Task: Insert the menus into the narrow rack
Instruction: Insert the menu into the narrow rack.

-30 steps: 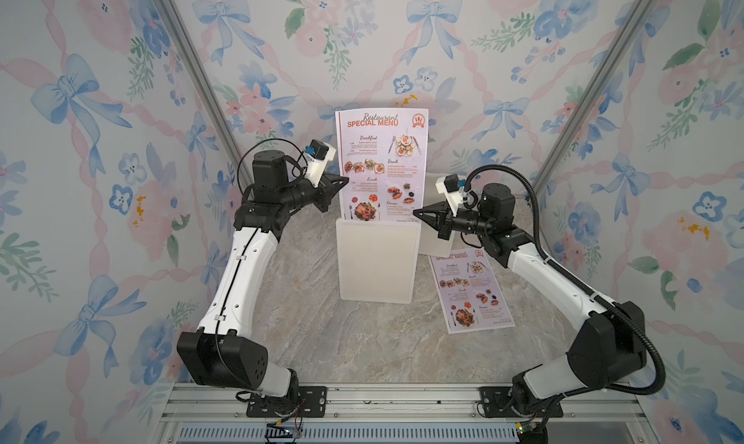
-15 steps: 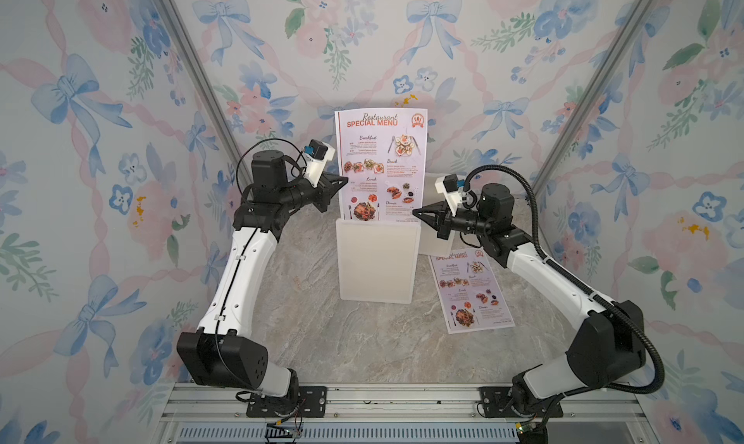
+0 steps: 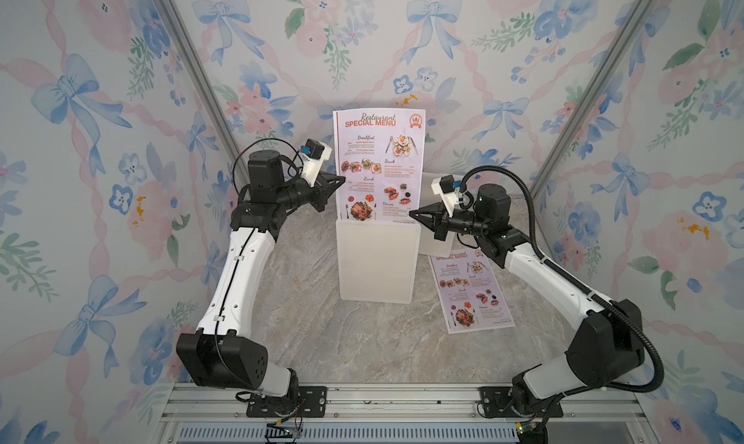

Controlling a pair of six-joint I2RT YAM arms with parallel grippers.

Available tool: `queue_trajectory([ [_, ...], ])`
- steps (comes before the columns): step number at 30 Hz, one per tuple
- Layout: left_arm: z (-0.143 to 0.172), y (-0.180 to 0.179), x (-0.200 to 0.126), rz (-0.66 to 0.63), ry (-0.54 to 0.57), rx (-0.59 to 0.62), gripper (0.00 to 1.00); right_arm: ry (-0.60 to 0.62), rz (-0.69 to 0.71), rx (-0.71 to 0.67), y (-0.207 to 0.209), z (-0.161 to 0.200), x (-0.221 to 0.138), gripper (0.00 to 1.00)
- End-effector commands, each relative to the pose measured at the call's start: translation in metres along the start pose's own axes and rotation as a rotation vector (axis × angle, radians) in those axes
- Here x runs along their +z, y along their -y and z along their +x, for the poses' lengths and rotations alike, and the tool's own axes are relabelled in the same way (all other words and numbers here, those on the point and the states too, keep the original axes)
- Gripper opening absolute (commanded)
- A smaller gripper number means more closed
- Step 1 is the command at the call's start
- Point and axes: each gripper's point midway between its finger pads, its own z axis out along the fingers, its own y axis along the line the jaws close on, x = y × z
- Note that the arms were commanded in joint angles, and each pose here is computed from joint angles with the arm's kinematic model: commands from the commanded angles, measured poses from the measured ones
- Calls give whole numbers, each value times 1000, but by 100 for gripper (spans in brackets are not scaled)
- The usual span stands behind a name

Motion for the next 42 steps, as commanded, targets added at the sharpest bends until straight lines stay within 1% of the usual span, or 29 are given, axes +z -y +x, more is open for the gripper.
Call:
queue_trajectory([
  [1, -15, 1, -13, -24, 46, 60, 0, -22, 19, 2, 3, 3, 0, 1],
  [5, -13, 3, -12, -14, 43, 55, 0, -34, 23, -6, 2, 6, -4, 1],
  [6, -13, 4, -11, -9, 43, 55, 0, -33, 56, -8, 8, 5, -5, 1],
  [14, -13, 11, -5, 14, 41, 58, 0, -51, 63, -3, 7, 9, -11, 1],
  [16, -13, 12, -5, 16, 42, 60, 0, -56, 61, 1, 7, 11, -12, 9],
  [19, -14, 15, -4, 28, 45, 66, 0, -48, 55, -3, 7, 6, -12, 27],
  [21, -14, 20, -4, 52, 48, 73, 0, -37, 54, -4, 8, -3, -10, 42],
  [23, -13, 23, -3, 60, 47, 81, 0, -32, 15, 0, 4, -9, -8, 50],
  [24, -12, 24, -2, 64, 47, 83, 0, -32, 13, 2, 4, -11, -7, 51],
  [27, -12, 25, -2, 71, 47, 81, 0, -13, 9, -16, 5, -21, -5, 51],
  [32, -9, 26, -2, 77, 43, 77, 0, 10, 7, -25, 7, -31, -2, 48],
  [37, 0, 28, -2, 78, 30, 67, 0, 34, 23, -36, 12, -39, 0, 43],
  [42, 4, 28, -2, 76, 23, 64, 0, 47, 24, -35, 14, -44, 1, 34],
])
